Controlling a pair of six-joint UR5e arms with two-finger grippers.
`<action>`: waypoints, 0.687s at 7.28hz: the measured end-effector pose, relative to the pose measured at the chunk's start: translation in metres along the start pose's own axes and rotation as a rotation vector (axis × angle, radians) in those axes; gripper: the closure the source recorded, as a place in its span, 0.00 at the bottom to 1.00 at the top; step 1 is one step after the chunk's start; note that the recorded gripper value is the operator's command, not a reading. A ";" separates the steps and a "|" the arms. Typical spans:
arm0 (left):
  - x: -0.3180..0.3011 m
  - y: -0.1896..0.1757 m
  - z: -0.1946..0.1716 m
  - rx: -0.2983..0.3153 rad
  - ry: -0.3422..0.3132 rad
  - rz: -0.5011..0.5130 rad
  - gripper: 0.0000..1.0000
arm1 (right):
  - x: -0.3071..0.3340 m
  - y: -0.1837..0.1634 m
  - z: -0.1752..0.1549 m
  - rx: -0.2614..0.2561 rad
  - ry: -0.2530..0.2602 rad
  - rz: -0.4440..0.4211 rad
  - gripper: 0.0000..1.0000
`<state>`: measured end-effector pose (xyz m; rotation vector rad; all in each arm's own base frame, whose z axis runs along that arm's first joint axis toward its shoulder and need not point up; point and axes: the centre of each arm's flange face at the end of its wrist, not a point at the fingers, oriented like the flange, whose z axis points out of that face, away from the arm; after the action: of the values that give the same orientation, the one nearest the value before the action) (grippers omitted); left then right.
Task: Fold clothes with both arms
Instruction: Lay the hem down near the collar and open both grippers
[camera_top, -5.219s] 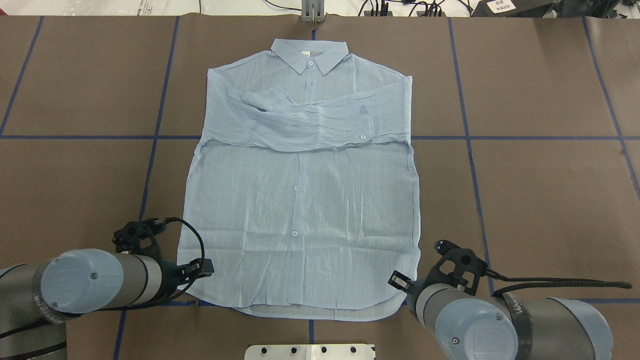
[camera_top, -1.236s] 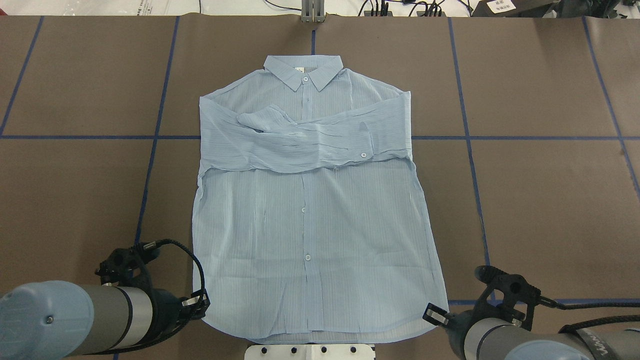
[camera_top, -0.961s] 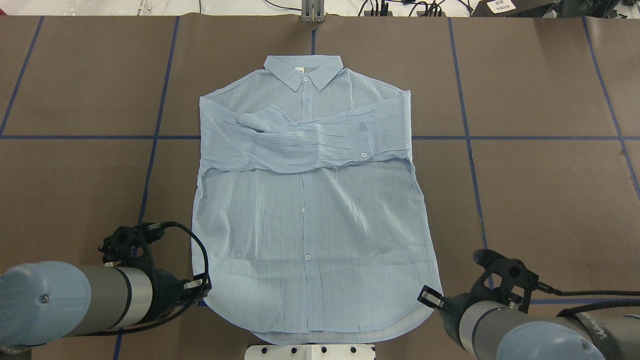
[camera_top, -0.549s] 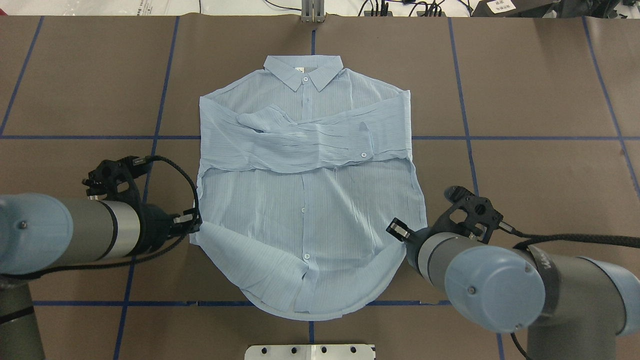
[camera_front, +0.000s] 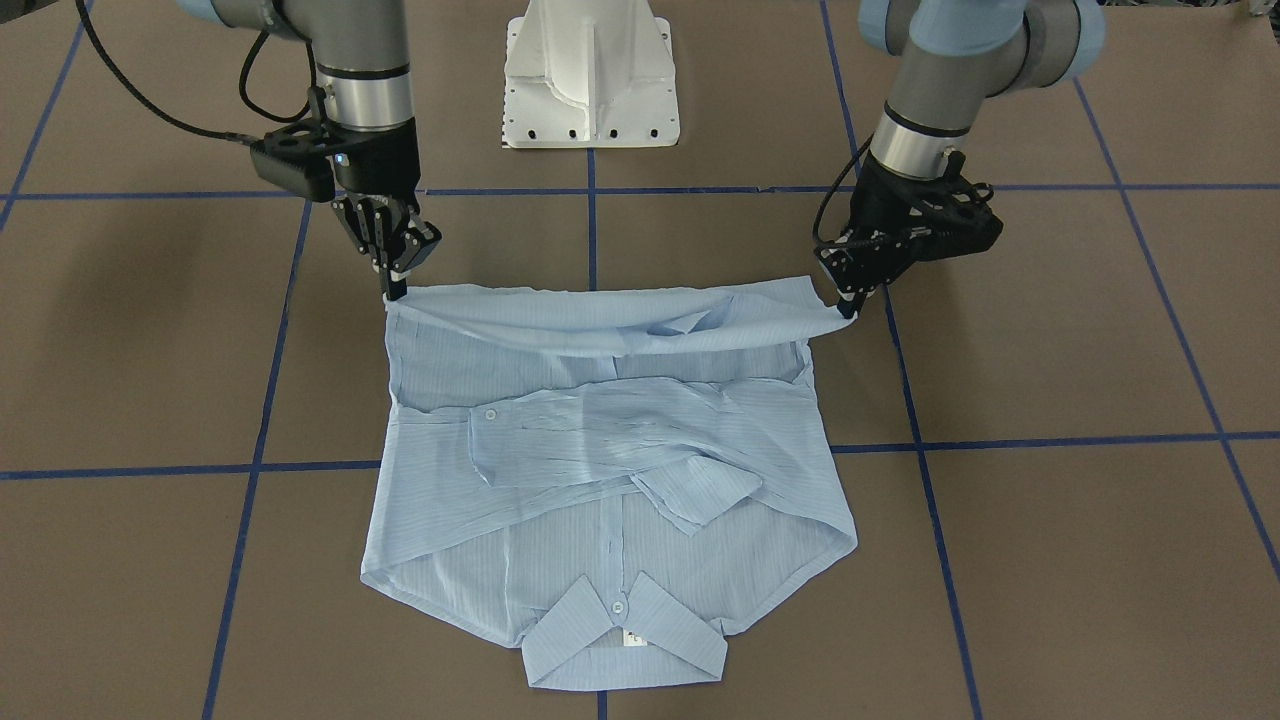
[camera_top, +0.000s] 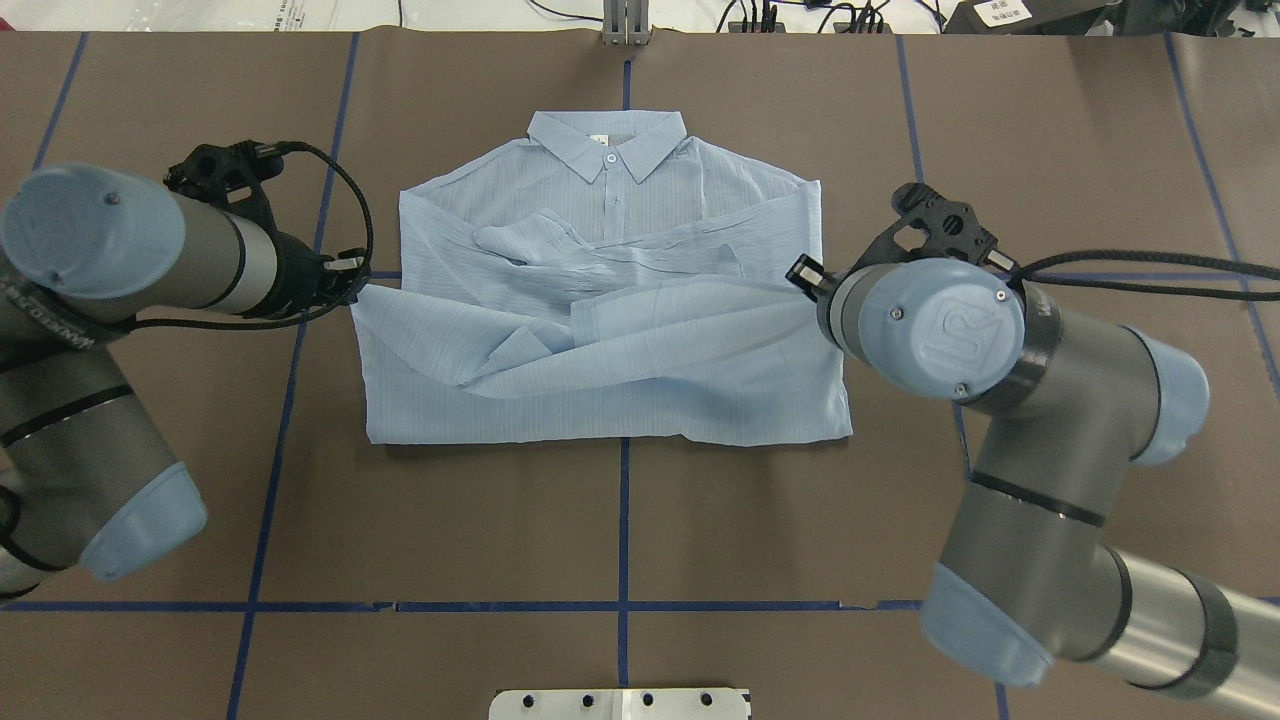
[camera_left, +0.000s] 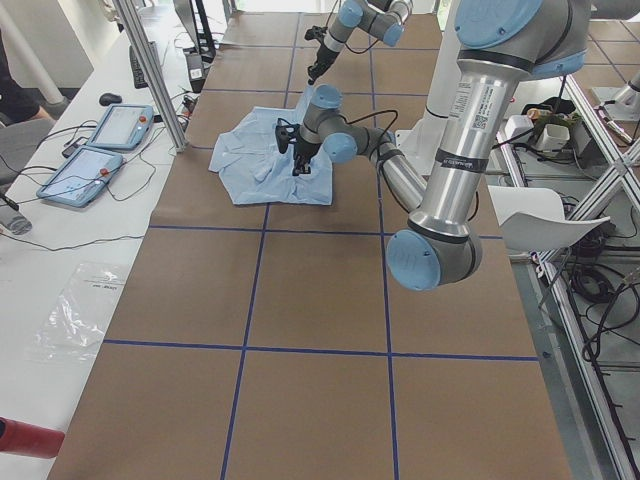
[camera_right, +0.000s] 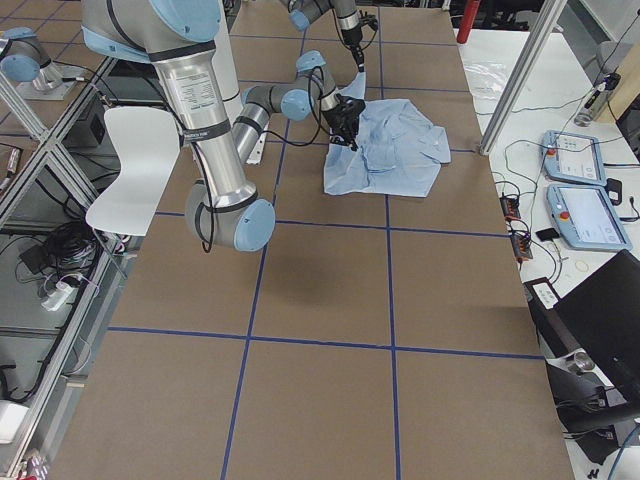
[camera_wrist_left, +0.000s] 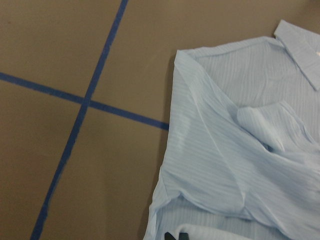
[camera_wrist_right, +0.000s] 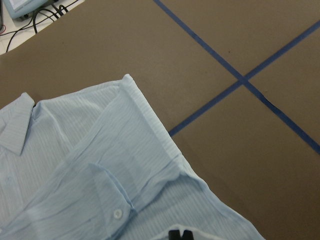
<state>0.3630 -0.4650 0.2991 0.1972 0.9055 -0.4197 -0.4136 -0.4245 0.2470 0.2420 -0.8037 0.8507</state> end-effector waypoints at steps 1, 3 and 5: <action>0.007 -0.018 0.014 0.004 -0.016 -0.014 1.00 | -0.013 -0.026 0.028 0.031 -0.014 0.034 1.00; 0.018 -0.045 0.045 0.019 -0.026 -0.032 1.00 | -0.051 -0.050 0.087 0.068 -0.025 0.073 1.00; 0.009 -0.067 0.072 0.039 -0.016 -0.044 1.00 | -0.080 -0.076 0.124 0.083 -0.020 0.099 1.00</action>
<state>0.3909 -0.5526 0.3362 0.2097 0.8880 -0.4793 -0.4543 -0.5813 0.2837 0.2861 -0.8047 0.9773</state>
